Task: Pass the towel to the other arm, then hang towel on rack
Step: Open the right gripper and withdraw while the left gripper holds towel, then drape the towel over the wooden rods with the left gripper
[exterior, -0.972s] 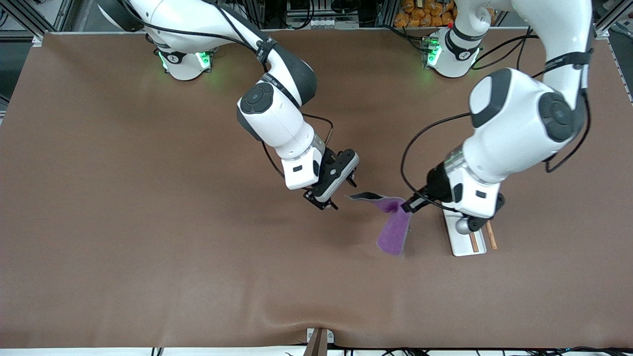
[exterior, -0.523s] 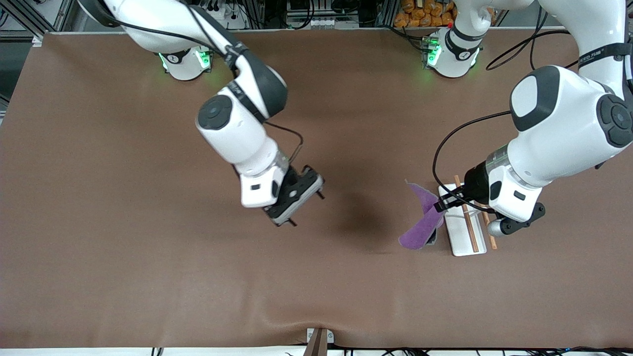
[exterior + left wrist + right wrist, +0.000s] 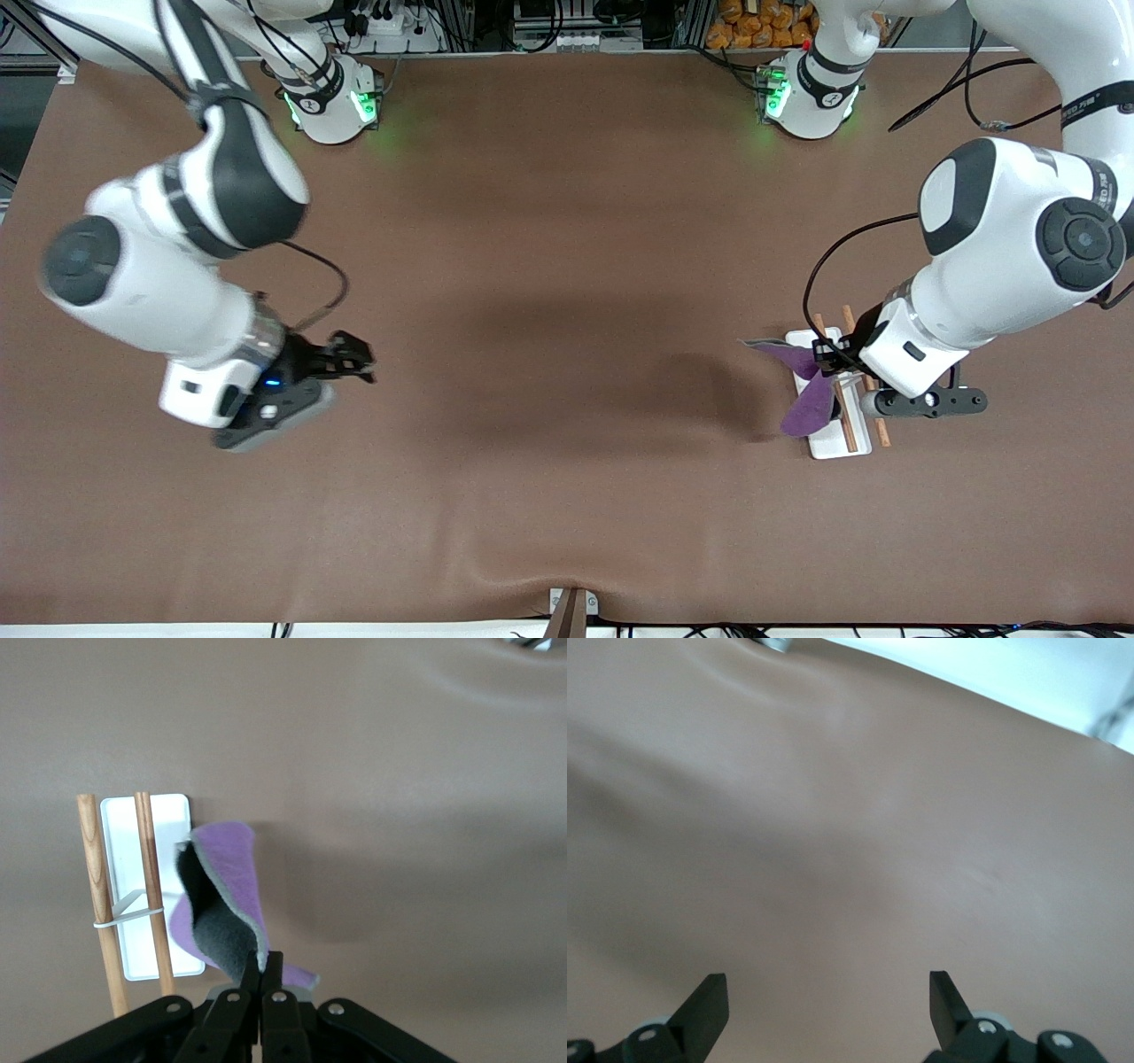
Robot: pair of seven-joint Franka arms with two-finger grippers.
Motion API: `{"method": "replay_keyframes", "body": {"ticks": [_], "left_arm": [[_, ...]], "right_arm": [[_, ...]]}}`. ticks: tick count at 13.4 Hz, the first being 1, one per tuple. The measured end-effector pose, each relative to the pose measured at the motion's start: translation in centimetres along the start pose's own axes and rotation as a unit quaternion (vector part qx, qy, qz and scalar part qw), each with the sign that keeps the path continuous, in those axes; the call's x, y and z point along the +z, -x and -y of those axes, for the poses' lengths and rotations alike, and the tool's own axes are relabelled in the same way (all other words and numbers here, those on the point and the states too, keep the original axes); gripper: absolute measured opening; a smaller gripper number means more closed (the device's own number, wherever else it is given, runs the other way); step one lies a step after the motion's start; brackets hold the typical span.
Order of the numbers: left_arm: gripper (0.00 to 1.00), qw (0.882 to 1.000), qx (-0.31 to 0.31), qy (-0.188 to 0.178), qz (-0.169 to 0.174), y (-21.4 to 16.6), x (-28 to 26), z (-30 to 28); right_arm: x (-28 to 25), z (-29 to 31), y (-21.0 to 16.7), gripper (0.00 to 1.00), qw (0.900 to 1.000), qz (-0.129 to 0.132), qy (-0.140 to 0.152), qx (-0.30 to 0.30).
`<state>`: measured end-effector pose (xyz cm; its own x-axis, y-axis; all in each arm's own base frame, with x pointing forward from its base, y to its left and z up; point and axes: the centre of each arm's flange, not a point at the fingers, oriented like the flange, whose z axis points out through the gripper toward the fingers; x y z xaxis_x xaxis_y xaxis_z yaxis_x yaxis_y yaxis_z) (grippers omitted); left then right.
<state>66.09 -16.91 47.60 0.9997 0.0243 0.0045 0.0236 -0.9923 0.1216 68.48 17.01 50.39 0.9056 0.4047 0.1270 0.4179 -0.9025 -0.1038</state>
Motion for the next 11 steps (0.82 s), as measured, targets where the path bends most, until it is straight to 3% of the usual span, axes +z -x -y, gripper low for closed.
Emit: {"method": "replay_keyframes", "body": {"ticks": [4,7,11], "left_arm": [[0.02,1.000,-0.005,-0.004,0.020,-0.5,2.6,0.9],[0.02,1.000,0.001,-0.005,0.029,-1.1,3.8,2.4],[0.02,0.997,0.048,-0.006,0.054,-1.2,3.9,5.9]], "right_arm": [[-7.3,-5.6,5.4,1.00,0.997,0.045,0.029,0.051],[-11.8,-8.1,10.6,1.00,0.992,0.053,0.061,0.095],[-17.1,-10.7,17.5,1.00,0.984,0.067,0.070,0.150]]}}
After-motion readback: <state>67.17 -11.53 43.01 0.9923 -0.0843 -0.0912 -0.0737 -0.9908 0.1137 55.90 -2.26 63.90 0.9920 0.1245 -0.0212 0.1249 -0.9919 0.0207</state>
